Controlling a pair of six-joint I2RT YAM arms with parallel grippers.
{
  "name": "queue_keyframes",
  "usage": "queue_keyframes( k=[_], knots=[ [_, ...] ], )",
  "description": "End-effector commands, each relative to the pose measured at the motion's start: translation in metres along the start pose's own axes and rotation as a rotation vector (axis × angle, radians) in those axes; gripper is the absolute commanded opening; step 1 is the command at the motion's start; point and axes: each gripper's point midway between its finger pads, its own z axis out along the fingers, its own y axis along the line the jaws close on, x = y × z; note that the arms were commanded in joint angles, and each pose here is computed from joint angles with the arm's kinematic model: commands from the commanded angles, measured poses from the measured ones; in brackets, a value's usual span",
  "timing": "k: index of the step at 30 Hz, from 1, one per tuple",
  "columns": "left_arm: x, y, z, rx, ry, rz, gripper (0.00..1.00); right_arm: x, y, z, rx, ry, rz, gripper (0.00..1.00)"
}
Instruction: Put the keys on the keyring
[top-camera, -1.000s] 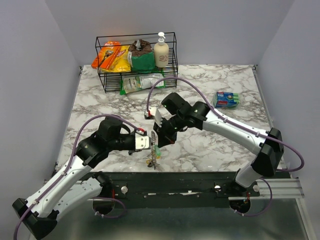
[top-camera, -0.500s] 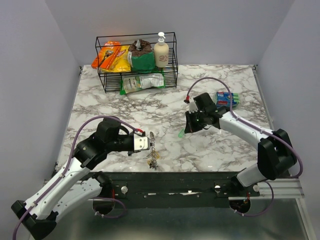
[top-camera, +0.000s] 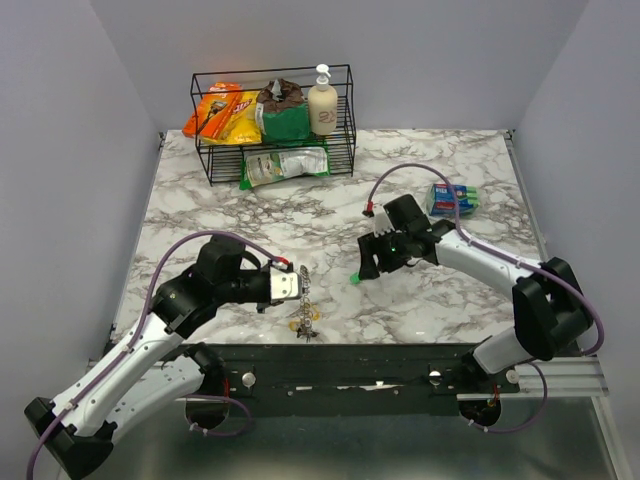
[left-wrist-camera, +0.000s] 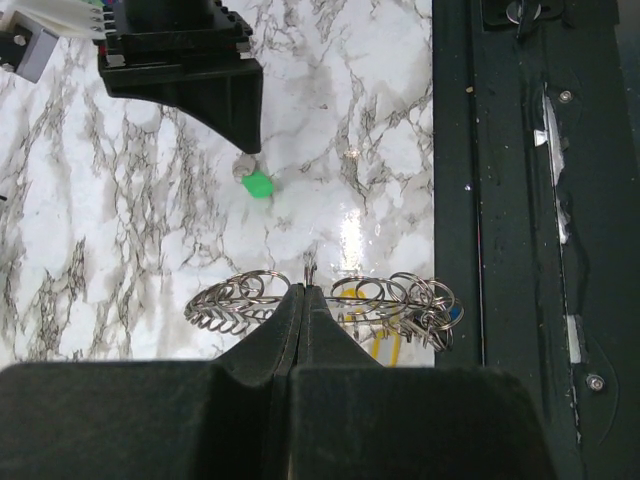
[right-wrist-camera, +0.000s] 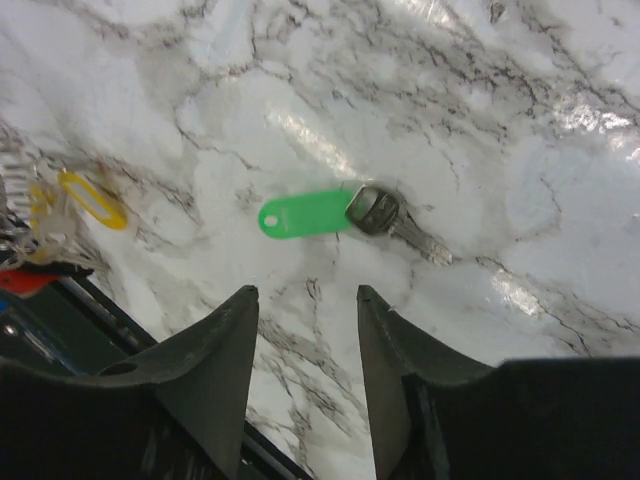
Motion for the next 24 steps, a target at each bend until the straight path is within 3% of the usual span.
queue_keyframes(
  k=[1,4,10,17,20,21,24],
  knots=[
    [-0.008,0.006,0.001,-0.024,-0.022,0.023,0.0,-0.013,0.011,-0.019,-0.026,-0.121,-0.055,0.96],
    [-0.006,0.006,0.002,-0.022,-0.022,0.018,0.0,-0.02,0.005,-0.025,0.024,-0.158,-0.044,1.0],
    [-0.005,0.008,0.003,-0.023,-0.018,0.016,0.0,-0.017,-0.006,-0.011,0.072,-0.11,-0.003,0.99],
    [-0.003,0.006,0.003,-0.025,-0.013,0.009,0.0,-0.032,-0.003,0.006,0.101,-0.069,-0.034,0.86],
    [-0.003,0.007,0.003,-0.029,-0.013,0.007,0.0,-0.039,-0.001,0.016,0.127,-0.049,-0.059,0.77],
    [-0.002,0.007,0.003,-0.03,-0.01,0.006,0.0,-0.035,-0.005,0.024,0.142,-0.024,-0.055,0.69],
    [-0.003,0.008,0.003,-0.035,-0.011,0.007,0.0,-0.035,-0.011,0.03,0.184,-0.006,-0.057,0.62]
  ],
)
